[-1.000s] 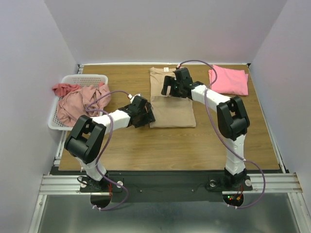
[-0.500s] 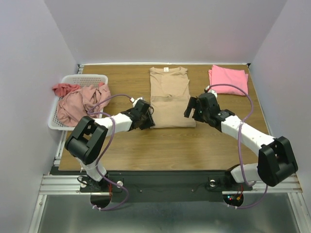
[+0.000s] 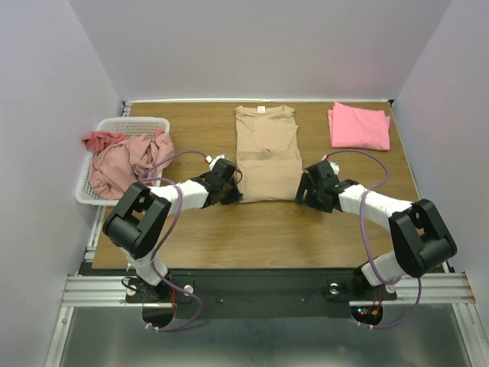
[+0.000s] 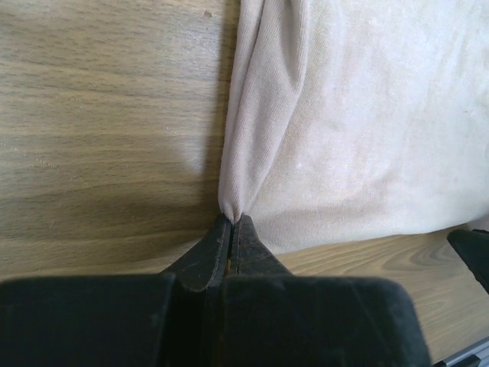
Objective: Fold and stack the t-shirts
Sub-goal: Fold the tshirt
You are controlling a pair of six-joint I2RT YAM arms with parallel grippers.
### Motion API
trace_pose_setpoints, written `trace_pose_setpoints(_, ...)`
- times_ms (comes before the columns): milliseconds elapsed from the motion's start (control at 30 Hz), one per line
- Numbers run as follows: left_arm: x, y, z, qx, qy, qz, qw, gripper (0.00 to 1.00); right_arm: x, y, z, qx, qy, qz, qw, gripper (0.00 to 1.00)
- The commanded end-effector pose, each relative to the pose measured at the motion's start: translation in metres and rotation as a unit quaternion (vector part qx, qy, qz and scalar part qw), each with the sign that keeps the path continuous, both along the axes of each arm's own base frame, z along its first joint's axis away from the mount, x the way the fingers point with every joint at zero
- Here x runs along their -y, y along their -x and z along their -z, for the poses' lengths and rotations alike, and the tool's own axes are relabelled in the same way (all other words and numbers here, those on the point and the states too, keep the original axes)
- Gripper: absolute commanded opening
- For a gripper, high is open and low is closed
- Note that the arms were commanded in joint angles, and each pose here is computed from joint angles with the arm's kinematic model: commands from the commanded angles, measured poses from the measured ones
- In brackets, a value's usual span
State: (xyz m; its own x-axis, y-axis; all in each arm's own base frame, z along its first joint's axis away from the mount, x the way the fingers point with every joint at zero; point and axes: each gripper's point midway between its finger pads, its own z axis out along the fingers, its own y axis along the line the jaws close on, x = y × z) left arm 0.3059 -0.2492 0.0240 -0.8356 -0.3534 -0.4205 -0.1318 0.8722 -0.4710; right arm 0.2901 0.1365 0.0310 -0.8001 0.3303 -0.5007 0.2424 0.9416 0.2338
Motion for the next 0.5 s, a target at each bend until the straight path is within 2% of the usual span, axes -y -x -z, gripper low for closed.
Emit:
trace_pose_setpoints(0, -0.019, 0.039, 0.033, -0.065, -0.051, 0.014, 0.997, 0.0, -0.008, -0.018, -0.006, 0.014, -0.016, 0.012, 1.0, 0.76)
trace_pose_setpoints(33, -0.019, 0.04, 0.034, -0.066, -0.051, 0.014, 0.996, 0.0, -0.007, -0.018, -0.003, 0.009, -0.014, 0.016, 1.0, 0.64)
trace_pose_setpoints(133, -0.019, 0.043, 0.037, -0.071, -0.054, 0.015, 0.996, 0.0, -0.008, -0.016, 0.001, 0.006, -0.016, 0.015, 1.0, 0.51)
trace_pose_setpoints(467, -0.024, 0.042, 0.039, -0.067, -0.067, 0.004, 0.996, 0.0, -0.003, -0.031, 0.001, 0.023, 0.021, -0.013, 0.999, 0.47)
